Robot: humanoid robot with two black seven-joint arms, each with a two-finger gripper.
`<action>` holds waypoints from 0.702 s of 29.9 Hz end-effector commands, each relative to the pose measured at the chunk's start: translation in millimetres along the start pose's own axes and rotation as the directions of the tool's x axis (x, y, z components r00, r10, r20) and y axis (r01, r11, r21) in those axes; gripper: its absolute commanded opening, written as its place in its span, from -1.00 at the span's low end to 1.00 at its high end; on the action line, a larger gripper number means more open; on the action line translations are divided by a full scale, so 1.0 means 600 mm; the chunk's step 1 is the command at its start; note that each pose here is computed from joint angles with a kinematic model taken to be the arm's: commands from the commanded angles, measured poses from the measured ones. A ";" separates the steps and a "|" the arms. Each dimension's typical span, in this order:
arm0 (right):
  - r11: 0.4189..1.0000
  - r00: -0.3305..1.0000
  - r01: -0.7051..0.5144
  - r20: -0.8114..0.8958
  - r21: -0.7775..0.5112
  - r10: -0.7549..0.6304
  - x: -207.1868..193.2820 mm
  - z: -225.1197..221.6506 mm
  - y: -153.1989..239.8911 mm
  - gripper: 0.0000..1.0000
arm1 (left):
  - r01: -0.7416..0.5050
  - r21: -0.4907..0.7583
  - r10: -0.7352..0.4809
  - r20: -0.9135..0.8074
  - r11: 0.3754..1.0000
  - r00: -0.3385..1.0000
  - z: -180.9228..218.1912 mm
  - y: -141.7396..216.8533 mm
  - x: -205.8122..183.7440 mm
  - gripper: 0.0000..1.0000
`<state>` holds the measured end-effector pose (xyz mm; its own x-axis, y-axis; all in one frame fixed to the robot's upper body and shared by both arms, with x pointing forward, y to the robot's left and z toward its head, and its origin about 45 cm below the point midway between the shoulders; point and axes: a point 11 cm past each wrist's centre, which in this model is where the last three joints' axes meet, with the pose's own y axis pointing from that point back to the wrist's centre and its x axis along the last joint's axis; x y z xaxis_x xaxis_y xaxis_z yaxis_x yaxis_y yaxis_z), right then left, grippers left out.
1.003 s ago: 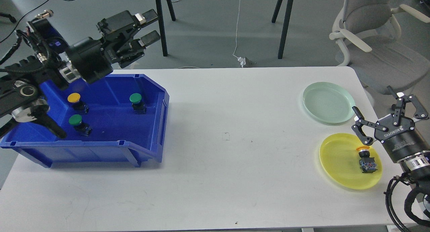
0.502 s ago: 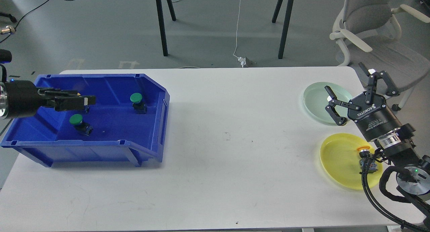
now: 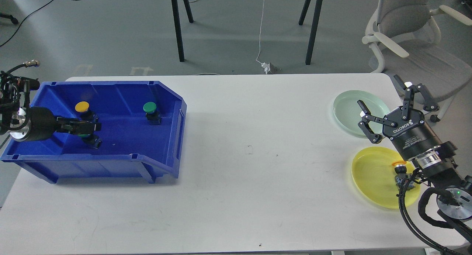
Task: Pass button and place on color plate
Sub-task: 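Reach the left gripper into the bin and grasp a green button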
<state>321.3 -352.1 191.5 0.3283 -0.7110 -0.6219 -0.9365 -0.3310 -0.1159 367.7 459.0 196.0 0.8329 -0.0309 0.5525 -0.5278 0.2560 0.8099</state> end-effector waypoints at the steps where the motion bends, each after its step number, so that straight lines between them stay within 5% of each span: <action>1: 1.000 1.000 -0.002 0.001 -0.002 0.002 0.001 0.001 0.002 0.92 | 0.003 0.012 -0.003 -0.013 1.000 1.000 -0.006 -0.007 -0.004 0.73; 21: 1.000 1.000 -0.014 0.007 -0.007 0.014 0.004 0.005 0.013 0.92 | 0.016 0.045 -0.013 -0.061 0.999 0.998 -0.015 -0.045 -0.014 0.72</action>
<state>315.2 -354.1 187.1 0.3158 -0.7110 -0.6283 -0.9395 -0.3269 -0.1023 375.4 459.9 171.2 0.8465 0.0171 0.5322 -0.5223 0.2211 0.8236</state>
